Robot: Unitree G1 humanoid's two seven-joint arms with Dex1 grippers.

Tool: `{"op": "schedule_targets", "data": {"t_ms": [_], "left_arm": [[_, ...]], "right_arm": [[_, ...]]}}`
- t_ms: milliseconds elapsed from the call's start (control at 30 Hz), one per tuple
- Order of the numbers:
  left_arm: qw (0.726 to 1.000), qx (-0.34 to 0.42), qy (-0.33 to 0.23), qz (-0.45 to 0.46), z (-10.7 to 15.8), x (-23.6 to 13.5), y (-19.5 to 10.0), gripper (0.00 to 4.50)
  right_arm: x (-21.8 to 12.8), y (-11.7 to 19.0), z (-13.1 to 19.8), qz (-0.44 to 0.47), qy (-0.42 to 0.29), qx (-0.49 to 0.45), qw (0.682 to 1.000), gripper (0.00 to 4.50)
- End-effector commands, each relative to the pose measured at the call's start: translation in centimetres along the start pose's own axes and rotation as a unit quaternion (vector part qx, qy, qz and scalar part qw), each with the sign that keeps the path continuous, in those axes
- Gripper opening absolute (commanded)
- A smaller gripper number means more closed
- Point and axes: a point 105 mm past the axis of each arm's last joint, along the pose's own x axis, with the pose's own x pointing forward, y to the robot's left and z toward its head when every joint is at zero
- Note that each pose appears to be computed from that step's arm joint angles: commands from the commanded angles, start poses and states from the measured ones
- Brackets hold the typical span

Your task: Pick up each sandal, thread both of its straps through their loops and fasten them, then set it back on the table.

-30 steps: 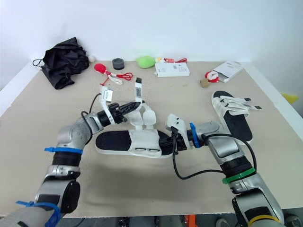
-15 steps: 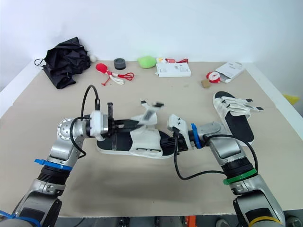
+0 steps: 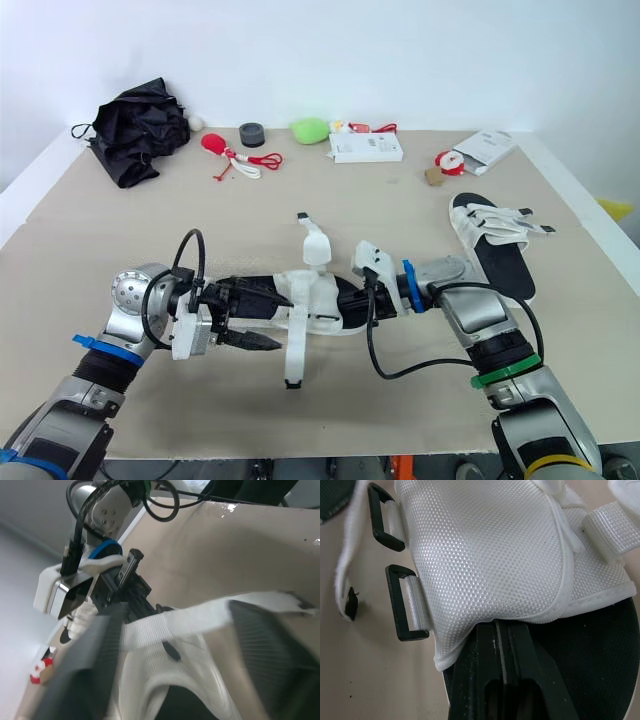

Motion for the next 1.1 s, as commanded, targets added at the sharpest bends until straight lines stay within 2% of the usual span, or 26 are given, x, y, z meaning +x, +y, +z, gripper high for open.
{"op": "schedule_targets", "data": {"t_ms": [33, 133, 267, 367, 433, 567, 667, 867, 1100], "left_arm": [[0.991, -0.135, 0.018, 0.016, 0.1, -1.3, 0.3, 3.44], [0.95, -0.306, 0.053, -0.008, 0.5, -2.8, -0.9, 3.44], [0.86, -0.501, 0.084, -0.05, 1.7, -4.2, -3.1, 3.44], [0.813, -0.575, 0.086, -0.039, 1.6, -4.2, -3.9, 3.44], [0.794, -0.601, 0.085, -0.026, 1.1, -3.4, -4.6, 3.44], [0.812, -0.574, 0.105, 0.014, -0.7, -1.4, -4.8, 3.44], [0.79, -0.606, 0.083, 0.035, -1.3, -0.1, -4.2, 3.44], [0.761, -0.647, 0.051, 0.01, -1.1, 2.2, -4.1, 3.44], [0.749, -0.662, 0.024, -0.017, -0.1, 3.9, -4.2, 3.44]], "right_arm": [[0.1, -0.4, -3.7, -0.018, 0.054, 0.055, 0.997, 0.0], [0.1, -0.4, -3.7, -0.017, 0.054, 0.055, 0.997, 0.0], [0.2, -0.5, -3.5, -0.017, 0.053, 0.054, 0.997, 0.0], [0.3, -0.5, -3.4, -0.016, 0.051, 0.053, 0.997, 0.0], [0.4, -0.4, -3.4, -0.014, 0.049, 0.053, 0.997, 0.0], [0.5, -0.2, -3.4, -0.014, 0.049, 0.054, 0.997, 0.0], [0.6, 0.1, -3.4, -0.013, 0.047, 0.055, 0.997, 0.0], [0.7, 0.5, -3.5, -0.015, 0.047, 0.058, 0.997, 0.0], [0.5, 1.0, -3.3, -0.017, 0.049, 0.062, 0.997, 0.0]]}}
